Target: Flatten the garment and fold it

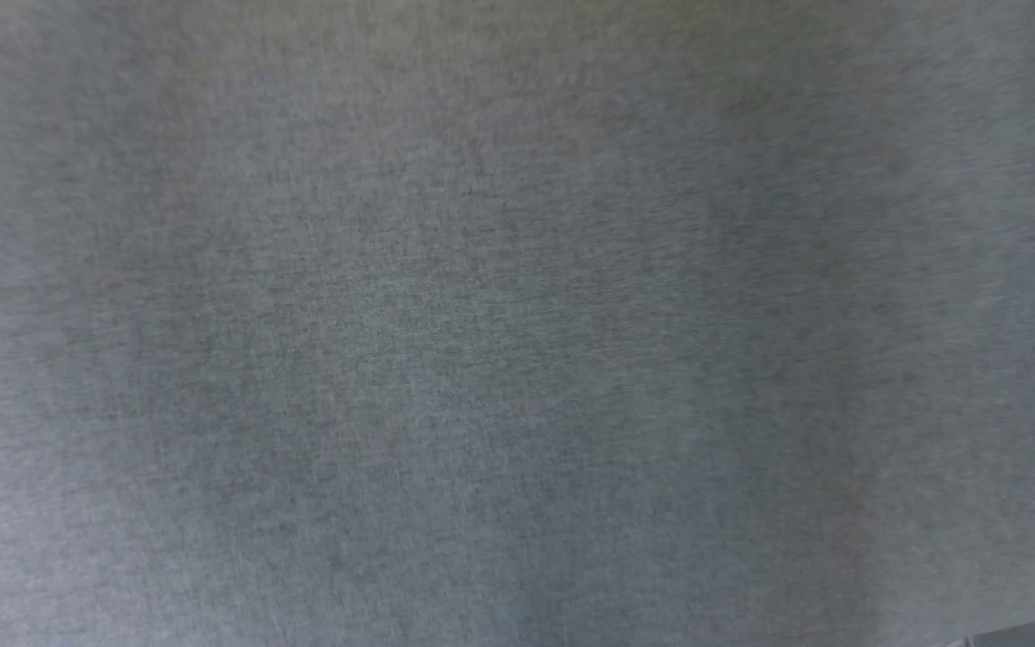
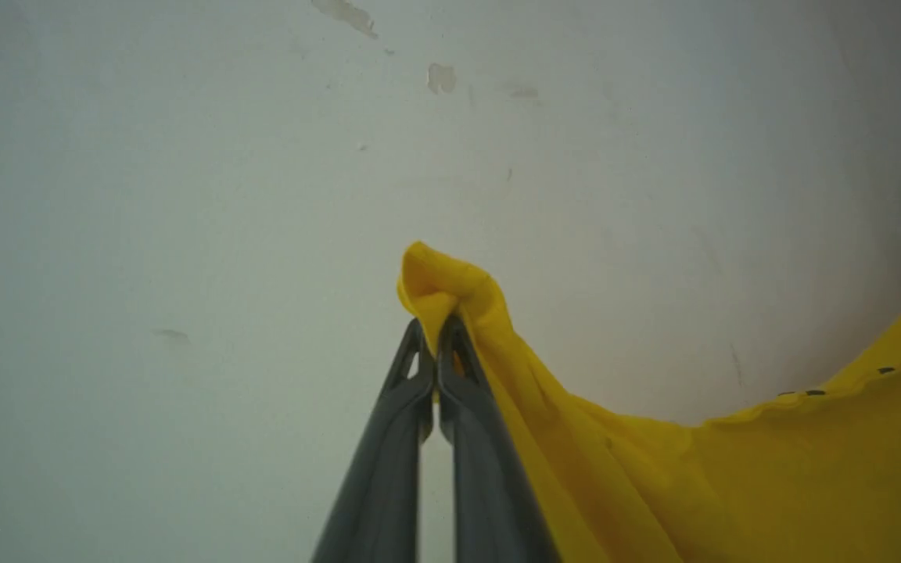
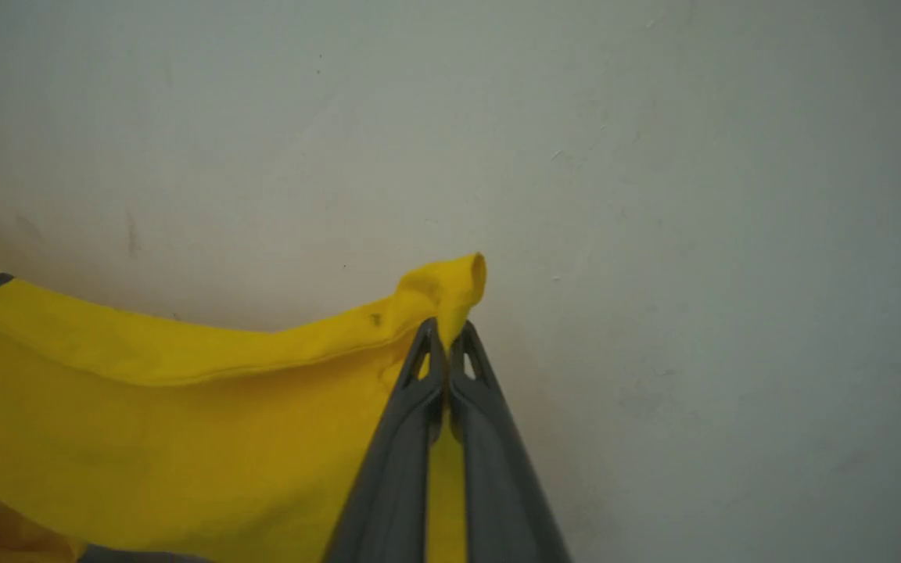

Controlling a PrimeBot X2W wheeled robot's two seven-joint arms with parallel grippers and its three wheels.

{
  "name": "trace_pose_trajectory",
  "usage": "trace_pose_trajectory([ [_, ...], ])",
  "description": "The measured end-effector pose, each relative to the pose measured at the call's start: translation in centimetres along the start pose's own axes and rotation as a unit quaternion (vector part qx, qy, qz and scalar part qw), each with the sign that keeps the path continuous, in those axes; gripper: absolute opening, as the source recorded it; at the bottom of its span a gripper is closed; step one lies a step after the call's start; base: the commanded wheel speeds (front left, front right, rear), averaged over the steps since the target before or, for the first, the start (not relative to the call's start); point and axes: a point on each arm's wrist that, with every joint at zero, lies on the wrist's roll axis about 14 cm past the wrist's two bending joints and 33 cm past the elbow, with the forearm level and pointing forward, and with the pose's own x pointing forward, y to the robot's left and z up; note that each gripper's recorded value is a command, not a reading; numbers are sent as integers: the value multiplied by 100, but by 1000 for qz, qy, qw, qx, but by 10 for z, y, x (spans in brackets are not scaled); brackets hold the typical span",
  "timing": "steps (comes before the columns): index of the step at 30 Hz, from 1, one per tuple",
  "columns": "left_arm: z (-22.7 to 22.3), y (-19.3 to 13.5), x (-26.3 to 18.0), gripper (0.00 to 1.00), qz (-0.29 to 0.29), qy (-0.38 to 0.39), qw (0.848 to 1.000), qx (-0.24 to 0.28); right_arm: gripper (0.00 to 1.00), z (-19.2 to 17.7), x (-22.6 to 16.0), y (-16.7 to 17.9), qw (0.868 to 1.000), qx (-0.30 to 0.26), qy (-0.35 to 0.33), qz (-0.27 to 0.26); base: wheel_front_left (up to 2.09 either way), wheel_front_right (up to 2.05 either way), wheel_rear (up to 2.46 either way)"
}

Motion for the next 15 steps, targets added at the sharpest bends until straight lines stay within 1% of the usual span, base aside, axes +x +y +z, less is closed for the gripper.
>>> trace_pose_trajectory([
  [4, -54, -32, -17, 0, -30, 22, 998, -48, 0, -54, 5, 15, 999, 0, 38, 29, 0, 0, 0],
  [7, -75, -57, -36, 0, -56, 29, 994, -87, 0, -79, 0, 30, 997, 15, 48, 61, 0, 0, 0],
  [9, -84, -70, -52, 0, -73, 35, 991, -106, 0, -90, -8, 37, 995, 24, 55, 82, 0, 0, 0],
  [12, -89, -85, -77, 0, -86, 43, 985, -141, 0, -106, -29, 36, 992, 36, 72, 101, 0, 0, 0],
  [15, -82, -99, -102, 0, -96, 55, 979, -169, 0, -113, -57, 27, 989, 52, 89, 103, 0, 0, 0],
])
